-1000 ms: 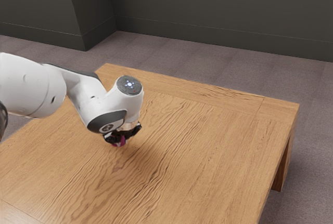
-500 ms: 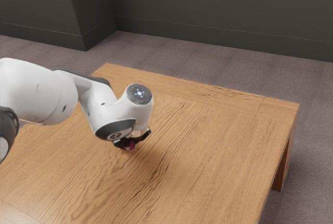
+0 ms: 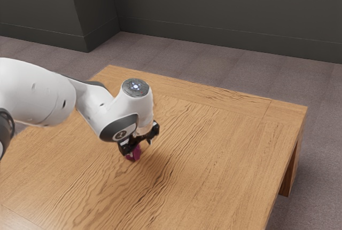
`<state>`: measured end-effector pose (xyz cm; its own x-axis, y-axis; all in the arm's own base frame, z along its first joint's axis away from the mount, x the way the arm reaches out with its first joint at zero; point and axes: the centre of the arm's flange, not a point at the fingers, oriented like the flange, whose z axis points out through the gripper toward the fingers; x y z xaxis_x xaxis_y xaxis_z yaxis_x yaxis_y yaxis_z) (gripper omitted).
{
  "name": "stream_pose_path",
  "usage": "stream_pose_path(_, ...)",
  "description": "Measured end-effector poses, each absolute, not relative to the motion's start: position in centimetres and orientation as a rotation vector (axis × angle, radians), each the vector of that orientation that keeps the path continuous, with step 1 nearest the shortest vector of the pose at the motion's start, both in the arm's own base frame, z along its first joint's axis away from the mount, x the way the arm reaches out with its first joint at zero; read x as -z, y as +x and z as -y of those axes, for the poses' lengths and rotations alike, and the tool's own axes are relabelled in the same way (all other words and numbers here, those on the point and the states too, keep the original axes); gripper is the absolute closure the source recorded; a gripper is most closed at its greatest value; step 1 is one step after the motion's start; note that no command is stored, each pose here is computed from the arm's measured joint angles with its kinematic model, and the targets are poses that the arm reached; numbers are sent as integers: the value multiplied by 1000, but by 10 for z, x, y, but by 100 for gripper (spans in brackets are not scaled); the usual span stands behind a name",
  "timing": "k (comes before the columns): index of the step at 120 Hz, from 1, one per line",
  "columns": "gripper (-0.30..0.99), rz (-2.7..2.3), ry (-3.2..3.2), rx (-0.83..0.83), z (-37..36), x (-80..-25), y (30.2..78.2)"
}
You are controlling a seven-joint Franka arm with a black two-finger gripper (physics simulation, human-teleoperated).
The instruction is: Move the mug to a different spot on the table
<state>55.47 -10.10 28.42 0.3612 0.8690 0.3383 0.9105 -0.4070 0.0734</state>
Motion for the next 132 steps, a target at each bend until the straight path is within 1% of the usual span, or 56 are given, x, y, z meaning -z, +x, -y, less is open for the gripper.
stream_pose_path(17, 9, 1732, -2459, 445, 95, -291, 554)
stream_pose_path(40, 5, 1768, -2461, 407, 105, -297, 554)
stream_pose_path(56, 3, 1778, -2492, 414, 118, -322, 564)
stream_pose_path(64, 3, 1792, -2533, 420, 138, -353, 575)
stream_pose_path(71, 3, 1834, -2558, 413, 146, -391, 588)
stream_pose_path(82, 2, 1864, -2592, 397, 125, -454, 603)
stream_pose_path(91, 2, 1815, -2650, 366, 97, -498, 605)
stream_pose_path(101, 2, 1711, -2717, 322, 60, -530, 604)
stream_pose_path(115, 2, 1484, -2826, 263, 14, -559, 603)
stream_pose_path(125, 2, 1279, -2901, 272, 5, -601, 598)
stream_pose_path(132, 2, 1133, -2948, 249, 5, -616, 590)
